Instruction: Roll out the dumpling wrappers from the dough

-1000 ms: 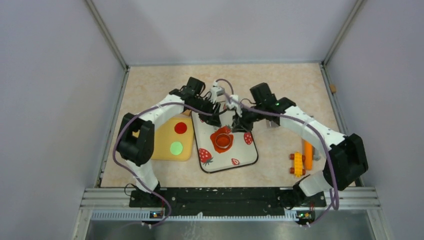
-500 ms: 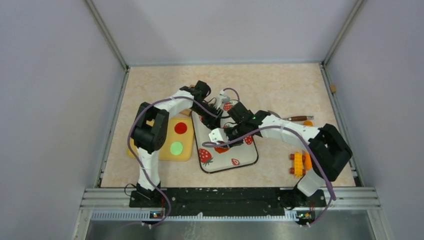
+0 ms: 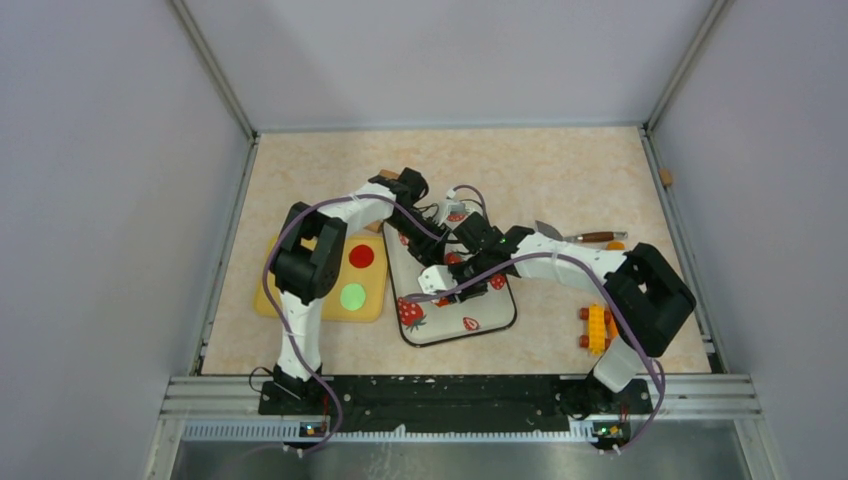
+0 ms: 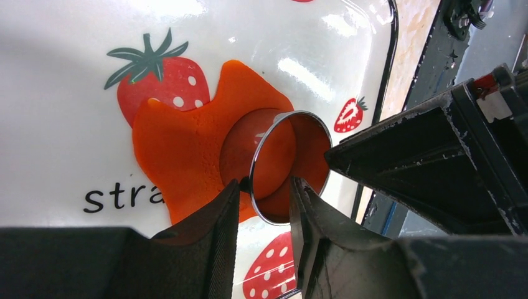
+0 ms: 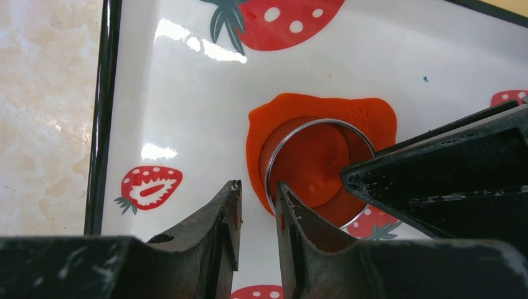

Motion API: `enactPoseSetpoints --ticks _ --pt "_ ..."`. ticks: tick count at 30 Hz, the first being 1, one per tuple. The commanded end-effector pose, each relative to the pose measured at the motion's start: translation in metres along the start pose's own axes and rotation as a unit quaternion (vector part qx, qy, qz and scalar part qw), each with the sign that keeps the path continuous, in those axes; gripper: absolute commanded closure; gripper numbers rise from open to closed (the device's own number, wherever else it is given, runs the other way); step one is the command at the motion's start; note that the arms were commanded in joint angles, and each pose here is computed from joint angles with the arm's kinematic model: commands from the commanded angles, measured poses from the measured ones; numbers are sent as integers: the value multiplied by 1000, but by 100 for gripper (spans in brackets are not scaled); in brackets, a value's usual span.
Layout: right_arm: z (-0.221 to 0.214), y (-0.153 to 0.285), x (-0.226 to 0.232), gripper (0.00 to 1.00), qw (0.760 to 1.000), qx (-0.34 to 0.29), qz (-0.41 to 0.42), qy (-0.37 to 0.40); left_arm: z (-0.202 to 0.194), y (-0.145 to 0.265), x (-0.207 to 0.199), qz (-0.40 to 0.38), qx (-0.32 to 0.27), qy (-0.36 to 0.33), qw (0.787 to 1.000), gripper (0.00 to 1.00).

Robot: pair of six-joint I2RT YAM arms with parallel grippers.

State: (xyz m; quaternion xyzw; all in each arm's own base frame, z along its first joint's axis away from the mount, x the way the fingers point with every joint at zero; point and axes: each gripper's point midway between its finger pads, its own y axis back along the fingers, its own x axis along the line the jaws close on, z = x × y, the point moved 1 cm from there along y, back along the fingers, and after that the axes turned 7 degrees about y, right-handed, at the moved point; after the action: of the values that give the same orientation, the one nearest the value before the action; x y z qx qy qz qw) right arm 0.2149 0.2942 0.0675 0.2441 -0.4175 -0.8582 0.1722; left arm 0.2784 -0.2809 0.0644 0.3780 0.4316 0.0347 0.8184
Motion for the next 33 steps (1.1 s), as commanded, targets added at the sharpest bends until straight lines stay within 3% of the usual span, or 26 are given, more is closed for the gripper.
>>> enactPoseSetpoints --ticks 1,22,29,33 --pt "5 -7 -2 74 1000 -8 -5 20 12 2 -3 2 -13 -16 1000 63" --pt "-4 -17 3 90 1000 4 -15 -5 11 -6 12 21 -10 -8 1000 78" --pt "-6 -24 10 100 1000 -1 -10 -24 9 -9 16 26 -9 0 1000 100" --pt "-5 -27 13 100 998 -5 -14 -53 9 -12 20 32 -9 2 999 100"
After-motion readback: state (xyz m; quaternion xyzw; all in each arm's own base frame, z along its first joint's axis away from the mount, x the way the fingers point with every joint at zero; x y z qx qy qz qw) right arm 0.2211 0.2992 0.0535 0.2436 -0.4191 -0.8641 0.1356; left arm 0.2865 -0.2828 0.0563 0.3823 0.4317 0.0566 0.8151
